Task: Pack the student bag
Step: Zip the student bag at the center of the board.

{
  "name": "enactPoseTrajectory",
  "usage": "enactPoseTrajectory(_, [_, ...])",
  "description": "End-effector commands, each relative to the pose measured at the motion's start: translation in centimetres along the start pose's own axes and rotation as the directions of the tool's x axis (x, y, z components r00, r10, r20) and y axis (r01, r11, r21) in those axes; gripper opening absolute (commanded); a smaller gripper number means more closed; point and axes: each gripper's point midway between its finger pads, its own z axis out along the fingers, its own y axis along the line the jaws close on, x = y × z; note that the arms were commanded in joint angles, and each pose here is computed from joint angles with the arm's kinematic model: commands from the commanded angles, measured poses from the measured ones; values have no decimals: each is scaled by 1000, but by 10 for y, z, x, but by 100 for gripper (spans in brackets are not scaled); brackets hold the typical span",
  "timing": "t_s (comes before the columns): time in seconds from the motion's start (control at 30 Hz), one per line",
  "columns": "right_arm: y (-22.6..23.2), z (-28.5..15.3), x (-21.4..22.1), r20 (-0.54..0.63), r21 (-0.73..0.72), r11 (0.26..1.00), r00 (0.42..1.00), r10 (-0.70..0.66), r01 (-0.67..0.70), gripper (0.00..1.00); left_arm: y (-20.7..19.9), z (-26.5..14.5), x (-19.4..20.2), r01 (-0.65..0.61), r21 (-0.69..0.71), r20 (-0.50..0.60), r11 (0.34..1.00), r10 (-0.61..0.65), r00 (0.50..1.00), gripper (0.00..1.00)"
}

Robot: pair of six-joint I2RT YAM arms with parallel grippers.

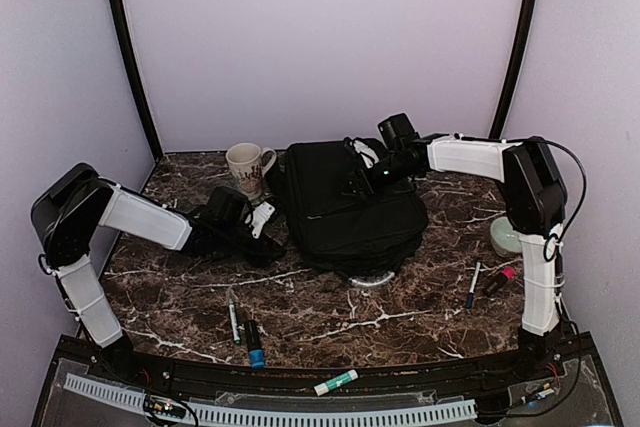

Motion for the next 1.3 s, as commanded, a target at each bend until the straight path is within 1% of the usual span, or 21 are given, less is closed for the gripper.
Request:
enactPoseTrajectory(0.0, [-53,14,84,-207,155,979,965,161,-130,67,14,-1,-38,-40,8,129,999,38,991,52])
enactPoseTrajectory(0.13, [-51,17,88,-215,137,981,963,162,-135,67,29,9,-39,-17,12,114,1000,15,993,50])
enactPoseTrajectory(0.23, [-50,18,88,-215,127,982,963,162,-137,66,34,12,-44,12,47,139,999,-19,990,46])
enactPoseTrajectory(0.43, [-48,18,90,-220,119,983,962,161,-138,66,34,20,-50,-9,116,152,993,-9,988,42])
enactPoseTrajectory(0.53, [-47,18,89,-219,116,983,962,162,-139,66,29,22,-52,-22,157,154,987,-2,988,42])
enactPoseTrajectory(0.77, [-46,20,92,-224,109,984,961,165,-143,66,26,27,-53,-39,182,151,983,12,988,36])
enactPoseTrajectory(0.83, [-47,21,93,-225,109,983,960,167,-145,66,25,27,-52,-43,190,152,981,14,988,32])
enactPoseTrajectory(0.97, [-45,22,94,-229,100,983,958,170,-151,66,24,28,-48,-57,185,170,981,25,985,20])
enactPoseTrajectory(1.1, [-45,24,95,-231,95,983,957,173,-155,65,25,26,-45,-45,178,172,983,14,985,9])
enactPoseTrajectory(1.23, [-45,25,96,-234,91,982,955,180,-163,65,24,20,-40,-17,171,167,985,-12,986,1])
enactPoseTrajectory(1.27, [-44,25,97,-235,91,982,955,182,-164,65,23,18,-36,-9,170,161,985,-19,987,0])
